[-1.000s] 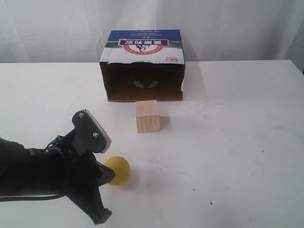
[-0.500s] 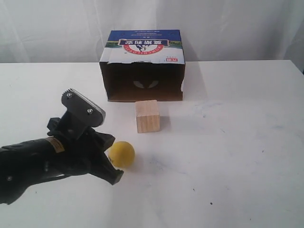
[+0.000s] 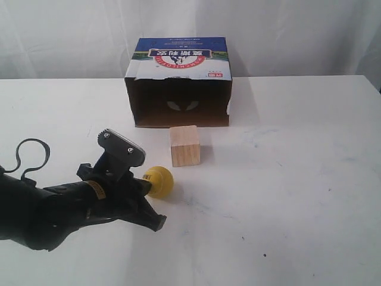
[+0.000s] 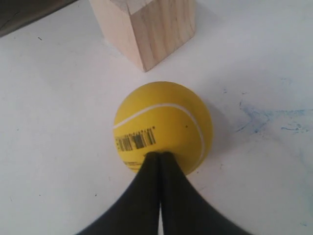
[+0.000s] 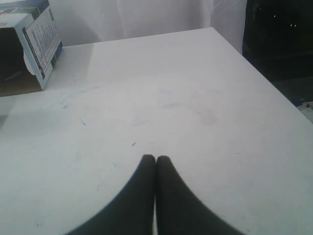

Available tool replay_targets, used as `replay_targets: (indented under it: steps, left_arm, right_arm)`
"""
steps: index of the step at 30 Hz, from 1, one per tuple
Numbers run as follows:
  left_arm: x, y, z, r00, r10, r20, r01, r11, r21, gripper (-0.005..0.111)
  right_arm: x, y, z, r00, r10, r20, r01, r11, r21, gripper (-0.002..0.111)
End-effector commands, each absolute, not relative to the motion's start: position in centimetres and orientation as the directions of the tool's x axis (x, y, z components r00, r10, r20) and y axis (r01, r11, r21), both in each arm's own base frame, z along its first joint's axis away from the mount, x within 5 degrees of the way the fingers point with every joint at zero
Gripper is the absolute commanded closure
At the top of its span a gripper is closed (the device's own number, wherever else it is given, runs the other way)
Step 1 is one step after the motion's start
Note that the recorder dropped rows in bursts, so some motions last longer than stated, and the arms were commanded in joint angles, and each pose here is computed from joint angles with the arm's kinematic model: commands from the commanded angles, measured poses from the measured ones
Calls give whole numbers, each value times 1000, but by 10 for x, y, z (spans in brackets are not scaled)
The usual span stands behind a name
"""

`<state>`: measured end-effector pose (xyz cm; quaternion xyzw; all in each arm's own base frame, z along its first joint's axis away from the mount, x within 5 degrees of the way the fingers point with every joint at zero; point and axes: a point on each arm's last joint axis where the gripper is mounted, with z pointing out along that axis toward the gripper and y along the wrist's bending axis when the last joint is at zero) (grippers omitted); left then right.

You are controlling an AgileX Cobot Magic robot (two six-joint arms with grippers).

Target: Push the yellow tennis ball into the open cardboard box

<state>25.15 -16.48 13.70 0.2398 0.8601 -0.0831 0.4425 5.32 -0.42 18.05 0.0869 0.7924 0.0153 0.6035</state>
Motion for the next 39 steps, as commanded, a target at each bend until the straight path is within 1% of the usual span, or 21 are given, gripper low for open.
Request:
replay_targets:
  steps: [1, 12, 18, 26, 29, 31, 33, 35, 37, 38, 39]
  left_arm:
    - [246, -163, 125, -564, 367, -740, 497, 866, 51, 107]
    - [248, -160, 125, -578, 354, -735, 476, 878, 49, 107]
    - [256, -146, 125, -610, 288, -738, 391, 920, 36, 107]
    - [263, -133, 125, -612, 289, -736, 366, 929, 60, 107]
    - [266, -130, 128, -600, 275, -751, 347, 936, 65, 107]
    - [267, -128, 134, -580, 259, -772, 323, 943, 74, 107]
    - [269, -123, 149, -536, 219, -815, 262, 961, 85, 107]
    - [271, -114, 171, -456, 198, -868, 185, 975, 125, 107]
    - [271, -109, 191, -372, 199, -907, 140, 978, 158, 107]
    - [269, -108, 201, -331, 190, -925, 138, 979, 151, 107]
    - [268, -110, 208, -297, 190, -936, 170, 975, 144, 107]
  right_arm:
    - [53, -4, 182, -245, 153, -957, 115, 985, 128, 108]
    - [53, -4, 182, -245, 153, -957, 115, 985, 128, 108]
    - [53, -4, 182, -245, 153, -957, 115, 985, 128, 108]
    - [53, -4, 182, -245, 153, -957, 115, 985, 128, 108]
    - [53, -4, 182, -245, 153, -957, 115, 985, 128, 108]
    - [53, -4, 182, -245, 153, -957, 115, 985, 128, 108]
    - [53, -4, 182, -245, 153, -957, 115, 985, 128, 108]
    - [53, -4, 182, -245, 153, -957, 115, 985, 128, 108]
    - [53, -4, 182, -245, 153, -957, 115, 985, 128, 108]
    - [53, -4, 182, -245, 153, -957, 115, 985, 128, 108]
    - [53, -4, 182, -245, 153, -957, 115, 985, 128, 108]
